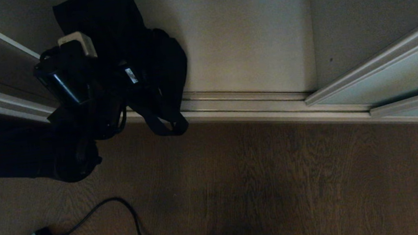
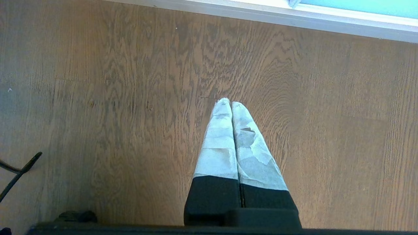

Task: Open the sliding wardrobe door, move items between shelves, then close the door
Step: Place the basket on the higher shelf

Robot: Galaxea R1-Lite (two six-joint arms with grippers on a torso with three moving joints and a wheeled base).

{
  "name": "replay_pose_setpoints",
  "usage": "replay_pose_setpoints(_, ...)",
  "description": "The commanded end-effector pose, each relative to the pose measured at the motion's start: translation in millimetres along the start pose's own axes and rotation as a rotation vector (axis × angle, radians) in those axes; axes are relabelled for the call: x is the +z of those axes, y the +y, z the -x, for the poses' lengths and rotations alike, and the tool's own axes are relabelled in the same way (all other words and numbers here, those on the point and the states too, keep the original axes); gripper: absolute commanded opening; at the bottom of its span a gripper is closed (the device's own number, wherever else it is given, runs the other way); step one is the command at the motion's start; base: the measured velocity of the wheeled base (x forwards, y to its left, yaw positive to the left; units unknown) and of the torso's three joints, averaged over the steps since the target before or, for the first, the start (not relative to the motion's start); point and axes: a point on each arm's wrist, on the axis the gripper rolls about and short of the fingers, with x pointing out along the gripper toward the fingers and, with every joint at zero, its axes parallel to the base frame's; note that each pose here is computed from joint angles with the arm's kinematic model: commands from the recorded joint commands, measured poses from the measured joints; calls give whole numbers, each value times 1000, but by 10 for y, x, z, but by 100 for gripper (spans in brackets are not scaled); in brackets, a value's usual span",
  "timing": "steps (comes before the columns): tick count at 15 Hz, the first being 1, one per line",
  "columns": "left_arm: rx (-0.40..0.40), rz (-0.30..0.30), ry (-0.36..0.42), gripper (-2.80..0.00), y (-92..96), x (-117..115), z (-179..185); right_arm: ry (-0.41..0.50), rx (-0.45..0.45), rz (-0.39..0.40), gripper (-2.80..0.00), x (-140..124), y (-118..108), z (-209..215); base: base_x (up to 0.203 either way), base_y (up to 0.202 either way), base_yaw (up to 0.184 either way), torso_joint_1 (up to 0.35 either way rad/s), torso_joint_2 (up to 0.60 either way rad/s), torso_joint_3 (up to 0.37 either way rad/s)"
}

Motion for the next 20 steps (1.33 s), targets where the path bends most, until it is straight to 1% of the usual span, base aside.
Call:
replay_pose_setpoints(1, -18, 12, -31, -280, -18, 222, 163, 1, 1, 0, -280, -4, 0, -1, 0, 0, 0, 0, 0, 0)
replay_pose_setpoints(4, -24, -3, -16, -280, 16, 370, 323, 1, 1, 0, -280, -4, 0, -1, 0, 0, 0, 0, 0, 0)
replay_pose_setpoints(6, -9, -7, -3, -280, 52, 462, 446, 1, 1, 0, -280, -4, 0, -1, 0, 0, 0, 0, 0, 0)
replay_pose_setpoints(9, -6, -25, 36, -280, 105, 487, 578, 1, 1, 0, -280, -4, 0, -1, 0, 0, 0, 0, 0, 0)
replay_pose_setpoints(13, -13, -39, 61, -280, 223, 744, 834, 1, 1, 0, -280, -4, 0, -1, 0, 0, 0, 0, 0, 0)
replay_pose_setpoints(15, -18, -48, 89, -280, 283, 891, 965, 1, 1, 0, -280, -4, 0, -1, 0, 0, 0, 0, 0, 0)
replay_pose_setpoints(18, -22, -54, 101, -280, 353, 1082, 1118, 1, 1, 0, -280, -4, 0, -1, 0, 0, 0, 0, 0, 0)
replay_pose_setpoints(20, -30, -62, 117, -280, 389, 1149, 1195, 1, 1, 0, -280, -4, 0, -1, 0, 0, 0, 0, 0, 0)
